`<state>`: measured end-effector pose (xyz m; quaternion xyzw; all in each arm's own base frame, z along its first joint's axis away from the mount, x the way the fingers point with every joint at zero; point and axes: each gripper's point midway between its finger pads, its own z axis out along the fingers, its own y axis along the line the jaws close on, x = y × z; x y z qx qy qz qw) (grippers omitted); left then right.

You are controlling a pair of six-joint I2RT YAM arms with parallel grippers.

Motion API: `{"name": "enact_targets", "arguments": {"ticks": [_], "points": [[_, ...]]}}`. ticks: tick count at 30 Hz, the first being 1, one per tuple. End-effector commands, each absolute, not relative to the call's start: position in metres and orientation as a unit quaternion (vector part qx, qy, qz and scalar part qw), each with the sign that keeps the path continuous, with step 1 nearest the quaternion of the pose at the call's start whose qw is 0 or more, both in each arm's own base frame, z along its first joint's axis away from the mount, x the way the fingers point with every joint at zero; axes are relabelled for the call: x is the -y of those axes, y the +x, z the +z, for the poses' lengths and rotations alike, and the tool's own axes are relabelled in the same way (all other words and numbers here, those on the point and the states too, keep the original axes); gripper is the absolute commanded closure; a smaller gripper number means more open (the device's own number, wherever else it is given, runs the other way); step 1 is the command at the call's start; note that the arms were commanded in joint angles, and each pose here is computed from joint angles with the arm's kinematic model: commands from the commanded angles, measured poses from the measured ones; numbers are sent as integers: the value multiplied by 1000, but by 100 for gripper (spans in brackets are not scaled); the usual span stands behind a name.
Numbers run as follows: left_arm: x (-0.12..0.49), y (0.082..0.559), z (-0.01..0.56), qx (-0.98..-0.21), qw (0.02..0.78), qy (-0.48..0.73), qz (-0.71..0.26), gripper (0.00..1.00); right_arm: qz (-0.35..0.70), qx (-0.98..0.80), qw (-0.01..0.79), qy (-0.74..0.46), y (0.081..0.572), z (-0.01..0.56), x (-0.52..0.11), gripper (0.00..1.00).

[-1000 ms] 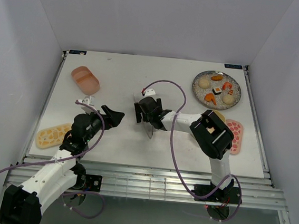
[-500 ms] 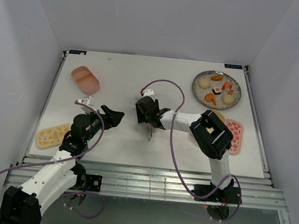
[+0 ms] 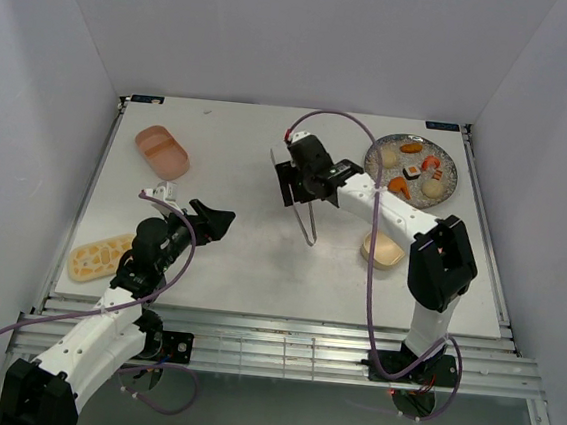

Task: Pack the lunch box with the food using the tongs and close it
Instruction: Pick up the clamp at the center of the board.

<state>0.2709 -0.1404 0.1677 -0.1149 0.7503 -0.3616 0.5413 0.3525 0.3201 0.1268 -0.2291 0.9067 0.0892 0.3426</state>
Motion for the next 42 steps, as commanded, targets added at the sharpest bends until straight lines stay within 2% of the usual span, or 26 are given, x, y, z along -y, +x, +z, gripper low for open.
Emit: {"name": "enact_targets", "arguments": {"ticks": [1, 5, 18, 33, 42], "points": [[141, 271, 168, -747, 544, -112, -364, 7, 91, -911, 307, -261, 342, 147, -299, 28], [141, 270, 169, -746, 545, -111, -365, 7, 100, -910, 296, -274, 338, 152, -297, 30], [140, 270, 167, -748, 546, -113, -361, 7, 102, -921, 272, -260, 327, 73, -295, 34], [139, 272, 166, -750, 545, -115, -356, 7, 88, -928, 259, -253, 333, 31, -298, 33], [138, 272, 167, -749, 548, -113, -356, 7, 93, -930, 248, -255, 322, 27, -293, 19]]}}
